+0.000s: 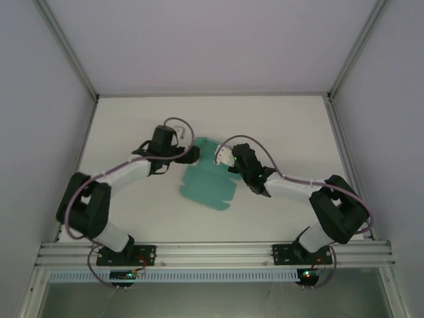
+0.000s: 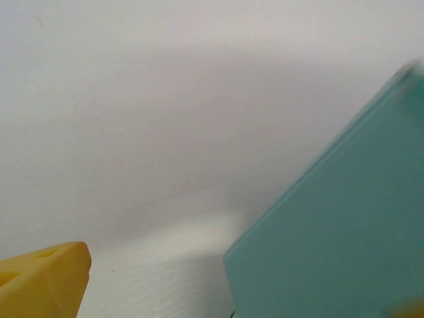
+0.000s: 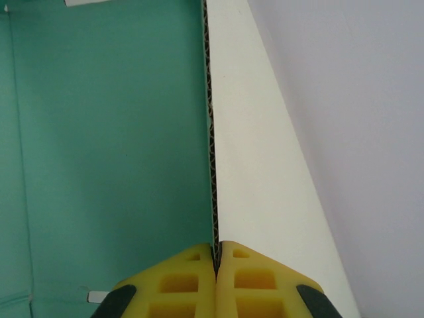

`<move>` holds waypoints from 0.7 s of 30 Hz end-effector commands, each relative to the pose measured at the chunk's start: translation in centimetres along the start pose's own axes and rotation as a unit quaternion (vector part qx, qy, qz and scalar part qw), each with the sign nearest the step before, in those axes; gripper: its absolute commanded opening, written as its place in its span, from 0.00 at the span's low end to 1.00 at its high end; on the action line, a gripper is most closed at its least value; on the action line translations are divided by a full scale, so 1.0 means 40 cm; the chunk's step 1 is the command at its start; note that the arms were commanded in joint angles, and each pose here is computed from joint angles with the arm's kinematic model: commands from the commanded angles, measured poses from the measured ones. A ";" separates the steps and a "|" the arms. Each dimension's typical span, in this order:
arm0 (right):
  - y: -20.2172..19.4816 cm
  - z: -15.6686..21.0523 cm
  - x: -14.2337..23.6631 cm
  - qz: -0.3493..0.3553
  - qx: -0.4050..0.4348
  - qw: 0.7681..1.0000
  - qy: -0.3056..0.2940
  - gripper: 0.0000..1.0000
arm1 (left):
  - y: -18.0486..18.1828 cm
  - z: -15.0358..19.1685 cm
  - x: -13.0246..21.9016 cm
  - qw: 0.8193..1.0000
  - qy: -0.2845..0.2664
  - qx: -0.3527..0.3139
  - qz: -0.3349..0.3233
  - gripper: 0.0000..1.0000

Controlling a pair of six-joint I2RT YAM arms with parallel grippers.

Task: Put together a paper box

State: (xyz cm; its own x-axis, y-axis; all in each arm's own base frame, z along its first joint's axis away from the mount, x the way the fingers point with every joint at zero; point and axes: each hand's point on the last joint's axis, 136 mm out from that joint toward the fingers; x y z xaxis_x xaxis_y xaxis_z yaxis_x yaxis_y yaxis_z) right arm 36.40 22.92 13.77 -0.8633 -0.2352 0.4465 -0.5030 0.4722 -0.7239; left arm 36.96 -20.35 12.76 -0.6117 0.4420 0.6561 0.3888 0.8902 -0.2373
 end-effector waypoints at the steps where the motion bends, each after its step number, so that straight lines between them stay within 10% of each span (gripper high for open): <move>1: -0.056 -0.068 -0.006 0.033 0.059 0.997 -0.038 0.00 | -0.010 -0.060 0.078 0.998 -0.044 0.016 0.046 1.00; 12: -0.101 -0.184 -0.049 0.160 0.233 0.952 -0.116 0.00 | 0.257 -0.100 0.075 0.986 -0.042 0.121 -0.103 1.00; 21: -0.015 -0.121 -0.113 0.167 0.290 0.937 -0.103 0.00 | 0.259 -0.046 -0.057 0.993 0.004 0.090 -0.082 1.00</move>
State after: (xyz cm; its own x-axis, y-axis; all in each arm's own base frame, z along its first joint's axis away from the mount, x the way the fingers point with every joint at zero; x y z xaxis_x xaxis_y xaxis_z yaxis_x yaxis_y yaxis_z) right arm 40.68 27.72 14.78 -0.9294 -0.3434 0.1353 -0.1652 0.0592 -0.9845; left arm 42.53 -10.80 9.18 -0.6364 0.2466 0.7309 0.0847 0.9641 -0.2515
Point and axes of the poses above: each hand's point on the last joint's axis, 136 mm out from that joint toward the fingers, its own x axis back along the fingers, its own y axis along the line the jaws close on, z = x × y, and after that the axes turned 6 degrees about -x, right-handed
